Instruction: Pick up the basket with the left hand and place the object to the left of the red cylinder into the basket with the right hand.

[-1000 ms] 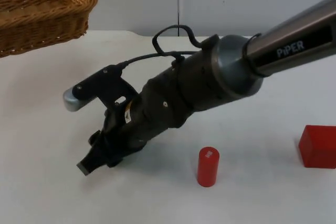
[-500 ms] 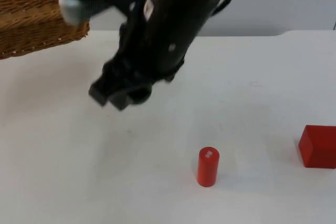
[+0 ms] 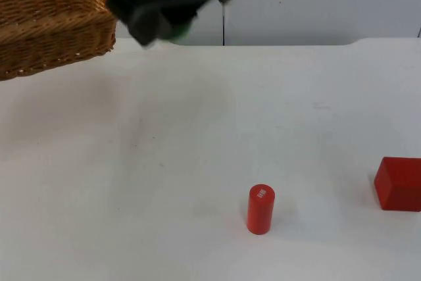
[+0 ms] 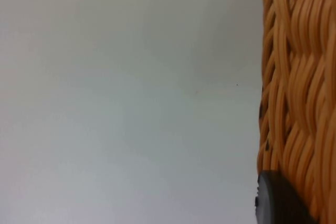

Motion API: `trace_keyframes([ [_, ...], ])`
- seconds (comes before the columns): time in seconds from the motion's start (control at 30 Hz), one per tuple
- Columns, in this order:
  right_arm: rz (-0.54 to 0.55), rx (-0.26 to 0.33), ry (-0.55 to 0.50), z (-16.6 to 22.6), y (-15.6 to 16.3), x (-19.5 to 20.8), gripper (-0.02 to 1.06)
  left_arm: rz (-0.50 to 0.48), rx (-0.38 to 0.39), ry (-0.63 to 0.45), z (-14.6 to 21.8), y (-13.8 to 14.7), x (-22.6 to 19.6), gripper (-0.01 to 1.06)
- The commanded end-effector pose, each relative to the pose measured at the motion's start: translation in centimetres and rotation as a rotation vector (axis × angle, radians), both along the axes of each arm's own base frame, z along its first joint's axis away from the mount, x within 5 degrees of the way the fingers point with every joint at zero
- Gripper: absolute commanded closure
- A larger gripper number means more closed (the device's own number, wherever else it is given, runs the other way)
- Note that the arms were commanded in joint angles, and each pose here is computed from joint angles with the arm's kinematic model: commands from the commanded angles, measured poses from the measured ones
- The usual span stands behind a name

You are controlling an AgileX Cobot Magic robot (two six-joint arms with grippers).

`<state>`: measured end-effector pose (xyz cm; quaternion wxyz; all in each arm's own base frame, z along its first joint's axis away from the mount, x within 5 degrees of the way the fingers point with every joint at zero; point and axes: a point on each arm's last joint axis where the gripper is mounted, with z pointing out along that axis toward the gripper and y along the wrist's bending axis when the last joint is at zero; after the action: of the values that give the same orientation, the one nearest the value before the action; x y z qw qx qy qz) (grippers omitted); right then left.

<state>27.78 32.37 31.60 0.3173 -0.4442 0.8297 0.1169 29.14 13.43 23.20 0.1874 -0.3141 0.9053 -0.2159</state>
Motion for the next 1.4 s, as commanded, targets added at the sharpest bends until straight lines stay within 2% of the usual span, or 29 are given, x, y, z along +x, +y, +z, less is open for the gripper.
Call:
trace_keyframes([
  [0.0, 0.018, 0.068, -0.074, 3.1, 1.0, 0.5, 1.05, 0.006, -0.009, -0.011, 0.3, -0.1, 0.0, 1.05],
  [0.23, 0.029, 0.107, -0.121, 4.8, 4.2, 3.2, 1.05, -0.003, 0.000, -0.001, 0.2, 0.0, -0.1, 1.05],
  [0.27, 0.029, 0.108, -0.122, 4.1, 5.0, 3.9, 1.05, -0.005, 0.000, 0.001, 0.2, 0.0, -0.1, 1.05],
  [0.37, 0.028, 0.164, -0.171, 2.9, 7.4, 5.9, 1.05, -0.011, 0.003, 0.007, 0.2, 0.0, -0.2, 1.05],
  [0.4, 0.028, 0.164, -0.171, 2.9, 7.4, 5.9, 1.05, -0.011, 0.003, 0.007, 0.2, 0.0, -0.2, 1.05],
  [0.53, 0.027, 0.243, -0.235, -1.5, 10.6, 8.6, 1.05, -0.022, 0.001, 0.009, 0.2, -0.1, -0.2, 1.05],
  [0.73, 0.024, 0.271, -0.264, -4.8, 11.8, 9.9, 1.04, -0.038, 0.000, 0.009, 0.2, -0.2, -0.3, 1.05],
  [0.8, 0.023, 0.277, -0.271, -5.9, 12.1, 10.2, 0.97, -0.040, 0.001, 0.008, 0.2, -0.2, -0.3, 1.05],
  [0.87, 0.013, 0.281, -0.254, -7.0, 12.4, 10.4, 0.75, -0.048, 0.005, 0.006, 0.2, -0.2, -0.3, 1.05],
  [0.9, 0.013, 0.281, -0.254, -7.0, 12.4, 10.4, 0.75, -0.048, 0.005, 0.006, 0.2, -0.2, -0.3, 1.05],
  [0.93, 0.010, 0.284, -0.253, -6.9, 12.4, 10.4, 0.64, -0.048, 0.005, 0.006, 0.2, -0.2, -0.3, 1.05],
  [1.03, -0.013, 0.307, -0.237, -6.1, 12.2, 10.2, 0.19, -0.048, 0.005, 0.006, 0.2, -0.2, -0.3, 1.05],
  [1.07, -0.013, 0.307, -0.237, -6.1, 12.2, 10.2, 0.19, -0.048, 0.005, 0.006, 0.2, -0.2, -0.3, 1.05],
  [1.1, -0.013, 0.306, -0.236, -5.5, 12.0, 10.1, 0.04, -0.047, 0.006, 0.005, 0.2, -0.2, -0.3, 1.05],
  [1.13, -0.011, 0.303, -0.241, -4.6, 11.8, 9.9, 0.00, -0.048, 0.007, 0.004, 0.2, -0.2, -0.3, 1.05],
  [1.33, -0.011, 0.270, -0.220, 1.9, 9.2, 7.8, 0.00, -0.052, 0.017, -0.003, 0.2, -0.1, -0.2, 1.05],
  [1.37, -0.011, 0.246, -0.202, 2.9, 8.6, 7.2, 0.00, -0.052, 0.017, -0.003, 0.2, -0.1, -0.2, 1.05],
])
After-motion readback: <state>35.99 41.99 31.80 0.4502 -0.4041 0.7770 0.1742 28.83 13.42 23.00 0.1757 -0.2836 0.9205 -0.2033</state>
